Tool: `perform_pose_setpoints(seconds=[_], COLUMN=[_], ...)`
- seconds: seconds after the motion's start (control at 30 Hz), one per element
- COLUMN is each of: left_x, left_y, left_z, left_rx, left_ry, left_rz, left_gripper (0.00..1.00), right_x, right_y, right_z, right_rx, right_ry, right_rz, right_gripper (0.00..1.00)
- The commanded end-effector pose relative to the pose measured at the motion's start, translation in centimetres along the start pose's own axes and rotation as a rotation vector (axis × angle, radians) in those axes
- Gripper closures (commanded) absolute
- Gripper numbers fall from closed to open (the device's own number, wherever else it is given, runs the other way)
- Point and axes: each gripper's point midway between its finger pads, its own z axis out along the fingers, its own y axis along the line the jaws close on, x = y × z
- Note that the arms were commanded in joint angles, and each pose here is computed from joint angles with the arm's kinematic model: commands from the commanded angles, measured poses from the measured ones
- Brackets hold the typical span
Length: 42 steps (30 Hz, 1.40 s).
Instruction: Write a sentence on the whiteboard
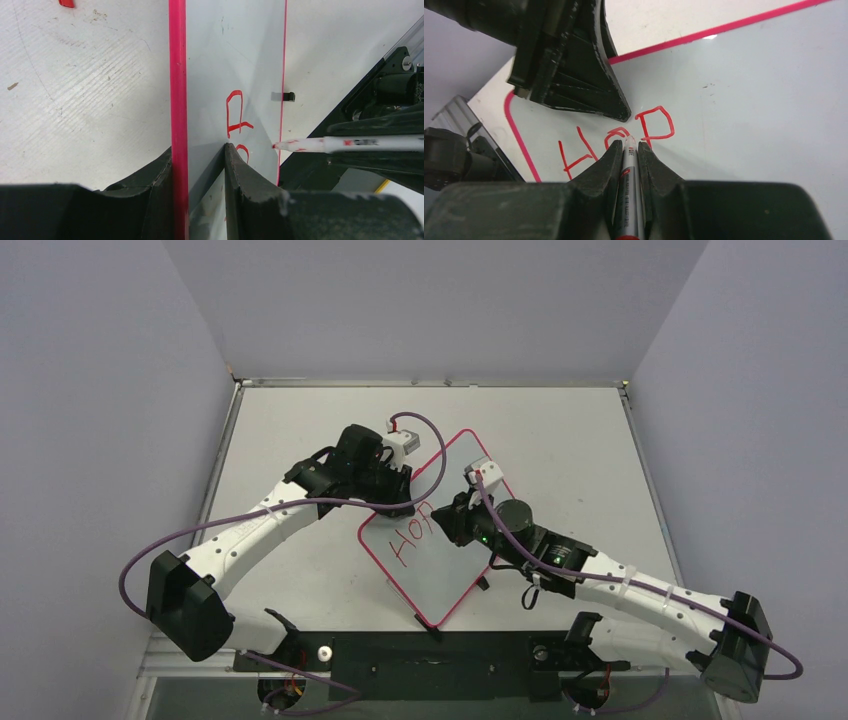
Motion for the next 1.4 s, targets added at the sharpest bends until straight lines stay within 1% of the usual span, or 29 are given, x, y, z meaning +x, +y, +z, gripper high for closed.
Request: perform_pose_setpoints(seconds=[0.0,0.2,0.63,0.83,1.37], left_x=[2.2,2.2,2.2,2.2,2.4], left_y=[5.1,5.1,5.0,5.1,5.0], left_z=[0.2,0.2,0.2,0.2,0.4], left_rx=[-0.233,-0.232,-0.232,-0.235,-0.234], left_ry=[0.084,0.084,0.085,0.084,0.091], left_rz=[0.158,0.157,0.157,0.159,0.161], left_gripper=[1.00,1.00,1.00,1.00,1.00], right_x=[-3.0,-4.0,-2.5,-1.2,-0.5], right_y=[1.0,-0.2,-1.7,-3.0,-3.6], right_z=[-1.6,-2.3,-2.1,-1.3,0.8], right_rx=[-0.042,0.019,0.086,0.121,0.127], right_ry=[-0.101,-0.135,-0.104,-0.079,-0.061], right_rz=[0.011,-0.010,-0.023,-0.031,-0.023], right_gripper=[1.00,1.00,1.00,1.00,1.00])
